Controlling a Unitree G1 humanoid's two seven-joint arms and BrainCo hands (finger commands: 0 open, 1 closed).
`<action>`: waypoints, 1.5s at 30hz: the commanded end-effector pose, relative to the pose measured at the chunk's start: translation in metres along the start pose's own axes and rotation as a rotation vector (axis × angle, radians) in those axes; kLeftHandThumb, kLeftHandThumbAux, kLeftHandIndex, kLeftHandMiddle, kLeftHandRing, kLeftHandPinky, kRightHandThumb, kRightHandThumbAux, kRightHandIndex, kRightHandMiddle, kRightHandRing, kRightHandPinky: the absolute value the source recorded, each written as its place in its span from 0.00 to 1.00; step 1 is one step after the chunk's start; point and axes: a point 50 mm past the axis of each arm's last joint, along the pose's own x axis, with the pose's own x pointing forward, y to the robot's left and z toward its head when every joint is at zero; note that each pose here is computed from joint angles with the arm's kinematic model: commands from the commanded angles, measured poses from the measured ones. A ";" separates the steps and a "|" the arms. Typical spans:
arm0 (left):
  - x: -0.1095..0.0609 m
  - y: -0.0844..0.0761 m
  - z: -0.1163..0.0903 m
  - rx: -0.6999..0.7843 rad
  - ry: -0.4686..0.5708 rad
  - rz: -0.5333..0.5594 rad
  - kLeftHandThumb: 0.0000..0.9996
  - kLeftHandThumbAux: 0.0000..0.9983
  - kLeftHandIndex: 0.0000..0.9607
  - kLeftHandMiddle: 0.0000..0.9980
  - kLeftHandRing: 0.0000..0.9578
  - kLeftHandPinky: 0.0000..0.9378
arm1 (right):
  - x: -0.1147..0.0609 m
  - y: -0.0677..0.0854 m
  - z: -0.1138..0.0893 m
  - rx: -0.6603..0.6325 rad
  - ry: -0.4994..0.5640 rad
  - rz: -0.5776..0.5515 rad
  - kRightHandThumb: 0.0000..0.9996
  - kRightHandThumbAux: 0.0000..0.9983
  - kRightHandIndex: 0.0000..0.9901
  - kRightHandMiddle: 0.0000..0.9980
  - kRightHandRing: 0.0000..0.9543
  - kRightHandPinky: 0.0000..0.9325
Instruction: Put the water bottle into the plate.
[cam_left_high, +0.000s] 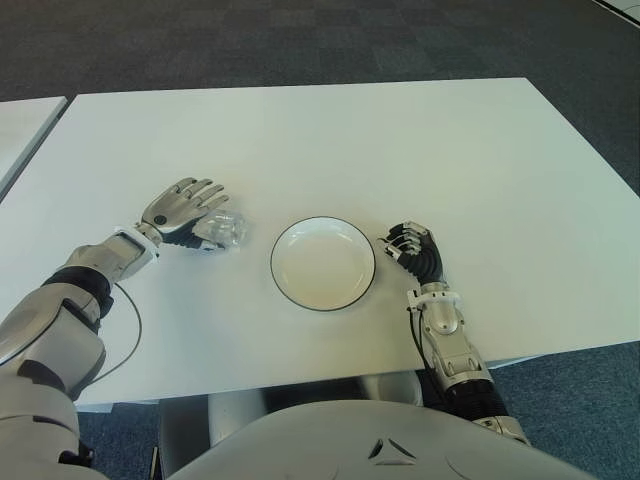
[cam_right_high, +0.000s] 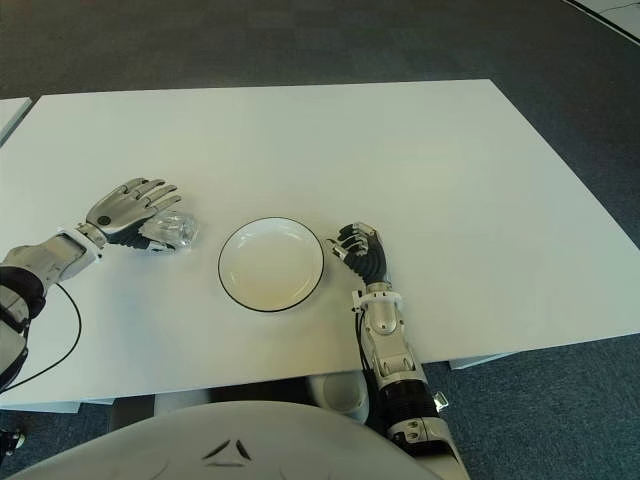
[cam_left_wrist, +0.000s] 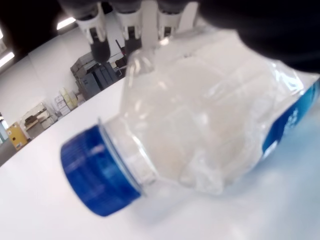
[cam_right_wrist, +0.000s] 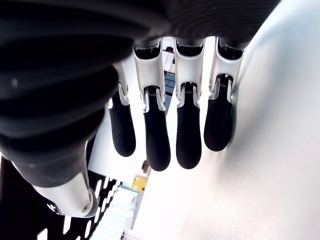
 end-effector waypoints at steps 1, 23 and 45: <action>-0.003 -0.019 0.018 0.024 -0.058 -0.104 0.56 0.20 0.00 0.00 0.00 0.00 | -0.004 -0.001 -0.006 -0.012 0.025 -0.005 0.70 0.73 0.43 0.51 0.53 0.55; 0.000 -0.036 0.027 0.007 0.000 -0.339 0.57 0.25 0.00 0.00 0.00 0.00 | -0.006 -0.007 -0.008 -0.009 0.032 -0.012 0.70 0.73 0.43 0.52 0.54 0.55; 0.006 -0.039 0.031 -0.151 0.076 -0.488 0.55 0.32 0.00 0.00 0.00 0.03 | -0.007 -0.009 -0.008 0.004 0.014 -0.011 0.70 0.74 0.43 0.52 0.55 0.56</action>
